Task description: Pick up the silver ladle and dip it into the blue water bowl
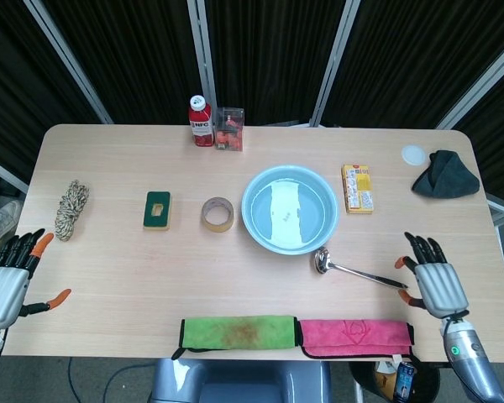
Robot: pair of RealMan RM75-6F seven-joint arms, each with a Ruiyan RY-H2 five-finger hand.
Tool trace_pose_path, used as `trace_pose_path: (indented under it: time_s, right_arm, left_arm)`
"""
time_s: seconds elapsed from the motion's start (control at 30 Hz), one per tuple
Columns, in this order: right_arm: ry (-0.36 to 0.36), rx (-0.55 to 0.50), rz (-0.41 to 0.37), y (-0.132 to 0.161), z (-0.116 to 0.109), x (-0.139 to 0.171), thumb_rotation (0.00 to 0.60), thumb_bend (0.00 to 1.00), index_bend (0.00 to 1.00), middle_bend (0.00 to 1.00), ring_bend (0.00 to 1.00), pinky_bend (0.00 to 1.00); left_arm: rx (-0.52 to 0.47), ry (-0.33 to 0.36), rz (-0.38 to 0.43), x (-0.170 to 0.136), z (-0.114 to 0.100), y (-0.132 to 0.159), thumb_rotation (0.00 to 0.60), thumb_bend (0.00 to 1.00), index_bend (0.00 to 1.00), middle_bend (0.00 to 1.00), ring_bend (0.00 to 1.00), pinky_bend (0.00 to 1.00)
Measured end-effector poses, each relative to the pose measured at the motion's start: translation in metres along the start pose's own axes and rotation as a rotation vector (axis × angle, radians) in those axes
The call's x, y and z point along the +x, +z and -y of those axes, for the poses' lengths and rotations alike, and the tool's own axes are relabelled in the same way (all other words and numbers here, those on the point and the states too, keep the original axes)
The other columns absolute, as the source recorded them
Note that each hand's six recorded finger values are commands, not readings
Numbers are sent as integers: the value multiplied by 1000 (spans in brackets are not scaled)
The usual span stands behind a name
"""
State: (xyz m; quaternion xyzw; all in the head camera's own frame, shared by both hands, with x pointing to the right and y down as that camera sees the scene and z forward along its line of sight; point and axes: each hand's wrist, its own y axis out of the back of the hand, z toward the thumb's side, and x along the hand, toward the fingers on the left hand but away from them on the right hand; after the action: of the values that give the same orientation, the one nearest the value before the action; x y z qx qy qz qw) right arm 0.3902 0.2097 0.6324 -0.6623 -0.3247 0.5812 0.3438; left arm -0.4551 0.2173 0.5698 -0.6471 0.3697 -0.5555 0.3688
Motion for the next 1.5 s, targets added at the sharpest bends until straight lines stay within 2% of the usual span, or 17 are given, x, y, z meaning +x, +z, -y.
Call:
trace_pose_path:
  time_s: [0.23, 0.47, 0.73, 1.5]
  right_arm:
    - [116, 9, 4, 17, 37, -29, 600, 206, 435, 0, 0, 0]
    - [172, 0, 13, 31, 62, -42, 600, 214, 439, 0, 0, 0]
    - [183, 6, 14, 41, 71, -51, 600, 214, 427, 0, 0, 0]
    - [225, -3, 21, 36, 84, -80, 600, 222, 415, 0, 0, 0]
  left_arm:
    - [-18, -10, 1, 2, -1, -4, 376, 185, 0, 0, 0, 0]
    - [-34, -23, 13, 3, 0, -4, 376, 185, 0, 0, 0, 0]
    - [-44, -23, 18, 3, -2, -6, 379, 186, 0, 0, 0, 0]
    - [-25, -23, 6, 5, 0, -6, 377, 186, 0, 0, 0, 0]
